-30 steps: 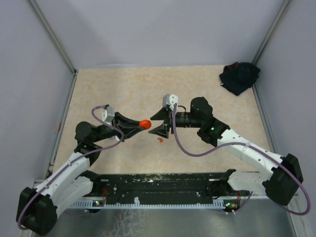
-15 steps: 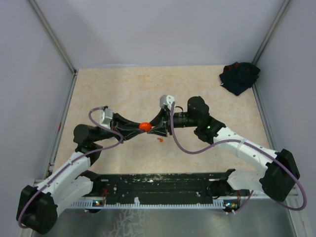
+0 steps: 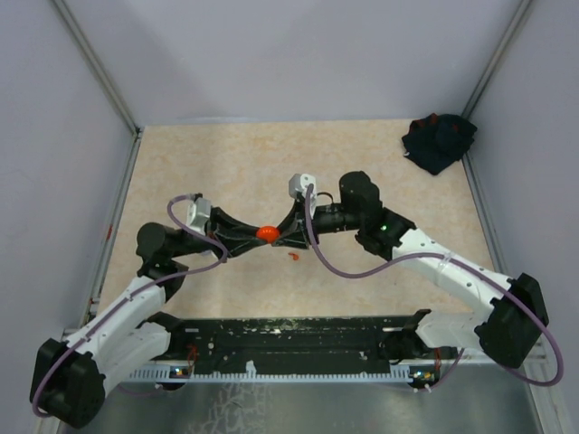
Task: Insert the wireless bluetooth earbuds into the charging case
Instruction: Pick up the charging case at the center of the board.
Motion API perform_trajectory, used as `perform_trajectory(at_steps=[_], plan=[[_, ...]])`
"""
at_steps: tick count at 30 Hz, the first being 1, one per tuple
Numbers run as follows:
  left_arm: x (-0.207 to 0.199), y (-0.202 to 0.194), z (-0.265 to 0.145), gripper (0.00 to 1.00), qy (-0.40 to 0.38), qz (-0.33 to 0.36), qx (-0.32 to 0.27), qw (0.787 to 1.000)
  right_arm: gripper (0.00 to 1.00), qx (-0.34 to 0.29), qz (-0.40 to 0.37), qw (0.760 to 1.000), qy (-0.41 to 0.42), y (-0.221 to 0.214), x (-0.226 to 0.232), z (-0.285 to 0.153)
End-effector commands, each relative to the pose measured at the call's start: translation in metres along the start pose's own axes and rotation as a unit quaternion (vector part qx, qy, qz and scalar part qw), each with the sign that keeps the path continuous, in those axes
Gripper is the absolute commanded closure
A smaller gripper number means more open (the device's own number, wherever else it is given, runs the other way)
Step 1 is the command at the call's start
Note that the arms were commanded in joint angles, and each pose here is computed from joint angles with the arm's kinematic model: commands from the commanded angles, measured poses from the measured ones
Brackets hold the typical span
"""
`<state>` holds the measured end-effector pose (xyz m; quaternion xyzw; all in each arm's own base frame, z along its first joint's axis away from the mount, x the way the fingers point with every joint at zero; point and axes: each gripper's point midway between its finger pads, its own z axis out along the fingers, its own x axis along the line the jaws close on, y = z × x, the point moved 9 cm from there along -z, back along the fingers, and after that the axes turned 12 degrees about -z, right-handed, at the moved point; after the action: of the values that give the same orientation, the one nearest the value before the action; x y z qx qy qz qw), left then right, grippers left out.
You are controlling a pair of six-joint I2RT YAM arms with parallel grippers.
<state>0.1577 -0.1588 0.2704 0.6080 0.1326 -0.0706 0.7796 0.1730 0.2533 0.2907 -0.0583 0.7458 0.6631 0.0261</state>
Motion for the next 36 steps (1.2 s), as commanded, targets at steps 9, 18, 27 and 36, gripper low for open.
perform_trajectory(at_steps=[9,18,27,36], plan=[[-0.001,0.003,-0.001,0.62,-0.008,0.028,0.049,0.998,1.0,0.105,-0.016,0.994,-0.014,0.029,-0.008,-0.018],[-0.001,0.001,0.0,0.56,-0.024,0.014,0.057,0.998,1.0,0.147,-0.01,0.989,0.012,0.03,-0.006,-0.01],[-0.001,0.001,0.0,0.55,-0.022,0.018,0.055,0.998,1.0,0.167,-0.008,0.986,0.022,0.031,-0.005,-0.001],[0.0,0.001,0.0,0.56,-0.019,0.018,0.058,0.998,1.0,0.181,-0.008,0.983,0.029,0.031,-0.005,0.004]])
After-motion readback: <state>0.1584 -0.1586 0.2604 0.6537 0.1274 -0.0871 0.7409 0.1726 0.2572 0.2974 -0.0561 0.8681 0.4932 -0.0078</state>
